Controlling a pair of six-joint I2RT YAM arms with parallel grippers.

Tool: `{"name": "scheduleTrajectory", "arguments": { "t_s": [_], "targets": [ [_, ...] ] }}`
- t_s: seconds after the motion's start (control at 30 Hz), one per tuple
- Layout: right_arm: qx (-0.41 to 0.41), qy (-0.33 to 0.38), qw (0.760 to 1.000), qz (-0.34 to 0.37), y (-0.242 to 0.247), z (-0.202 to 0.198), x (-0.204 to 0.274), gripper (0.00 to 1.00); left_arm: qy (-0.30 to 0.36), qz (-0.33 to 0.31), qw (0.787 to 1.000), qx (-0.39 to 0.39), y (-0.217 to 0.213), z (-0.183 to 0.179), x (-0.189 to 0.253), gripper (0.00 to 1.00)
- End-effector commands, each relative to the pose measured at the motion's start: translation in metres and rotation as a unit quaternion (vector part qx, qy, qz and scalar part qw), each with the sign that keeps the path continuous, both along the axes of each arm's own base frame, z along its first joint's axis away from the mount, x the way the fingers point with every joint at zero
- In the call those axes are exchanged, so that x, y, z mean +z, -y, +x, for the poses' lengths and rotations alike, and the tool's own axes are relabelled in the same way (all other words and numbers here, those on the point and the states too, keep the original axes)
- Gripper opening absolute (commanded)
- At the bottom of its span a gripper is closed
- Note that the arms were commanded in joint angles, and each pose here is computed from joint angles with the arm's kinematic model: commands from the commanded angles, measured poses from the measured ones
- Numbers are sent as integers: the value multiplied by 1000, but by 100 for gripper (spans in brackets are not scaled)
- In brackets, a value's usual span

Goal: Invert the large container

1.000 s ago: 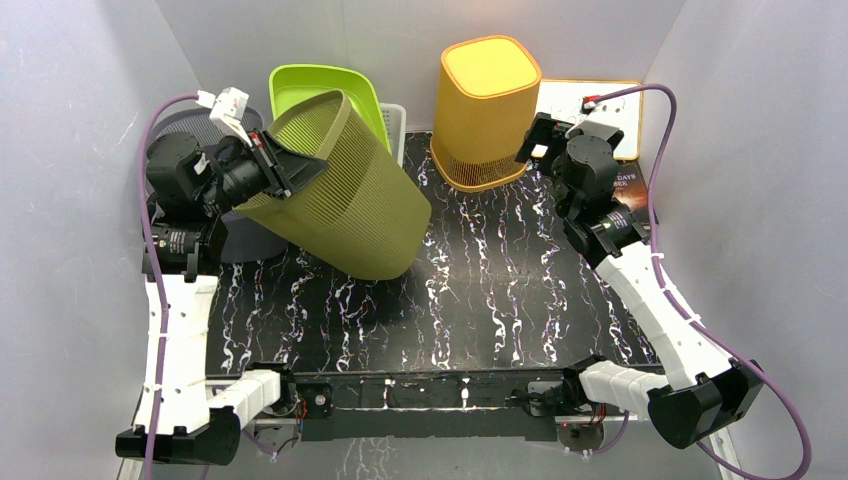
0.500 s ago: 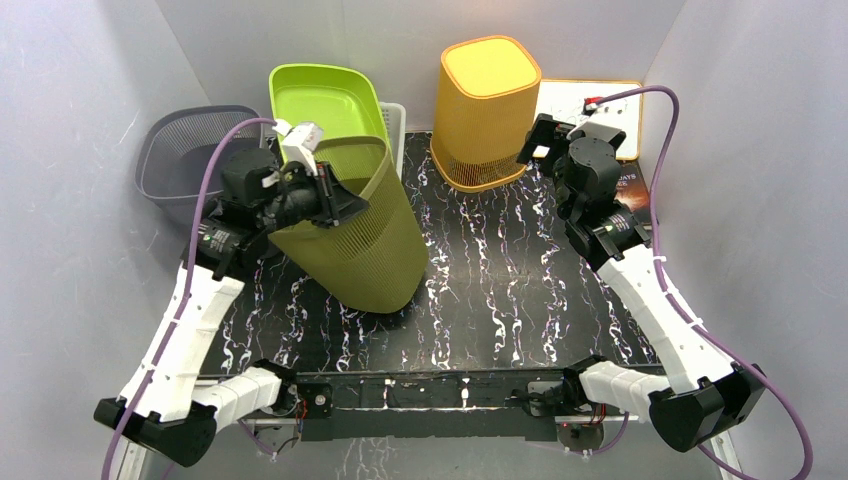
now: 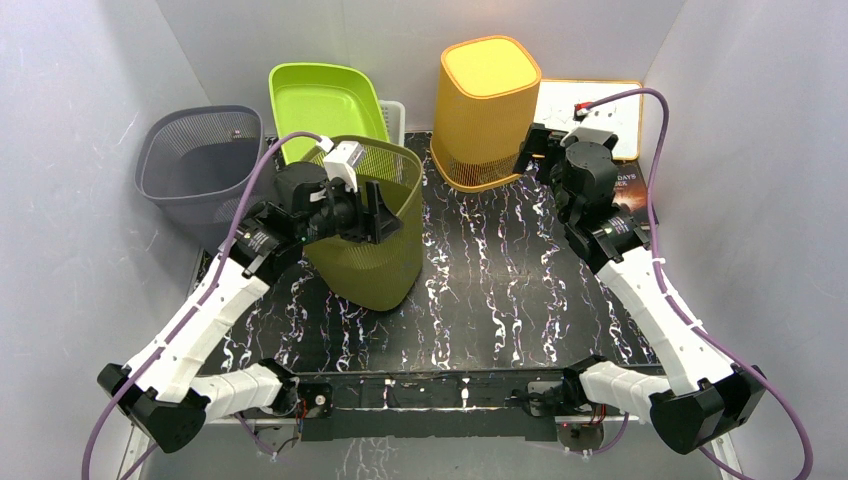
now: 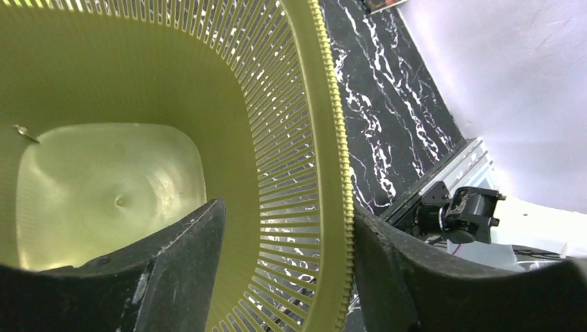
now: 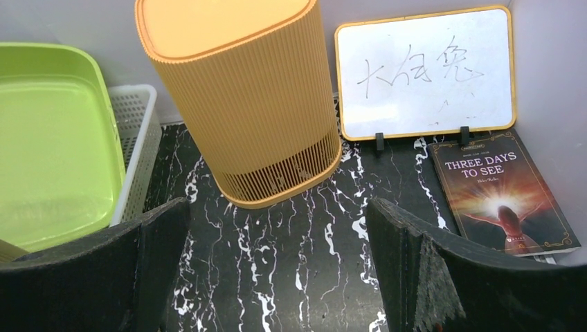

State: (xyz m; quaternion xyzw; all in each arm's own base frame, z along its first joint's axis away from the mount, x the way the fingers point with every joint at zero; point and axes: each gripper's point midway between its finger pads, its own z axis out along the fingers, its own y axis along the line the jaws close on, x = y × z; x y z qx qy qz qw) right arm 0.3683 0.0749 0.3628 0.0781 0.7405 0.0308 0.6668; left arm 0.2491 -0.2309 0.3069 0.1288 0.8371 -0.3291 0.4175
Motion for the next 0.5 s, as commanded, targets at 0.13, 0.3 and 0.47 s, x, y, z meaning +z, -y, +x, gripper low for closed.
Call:
{"name": "scheduleTrajectory", "arguments": {
  "t_s": [0.13, 0.3, 0.47],
  "targets": [
    [40, 28, 999, -23, -5, -11, 27, 98, 31, 16, 999, 19, -5, 3, 15, 98],
    [66, 32, 997, -18, -14, -12, 33, 98, 58, 18, 998, 21, -10, 3, 56, 98],
    [160, 32, 986, -25, -49, -12, 44, 98, 125, 68, 984, 108, -48, 21, 100, 98]
  ]
}}
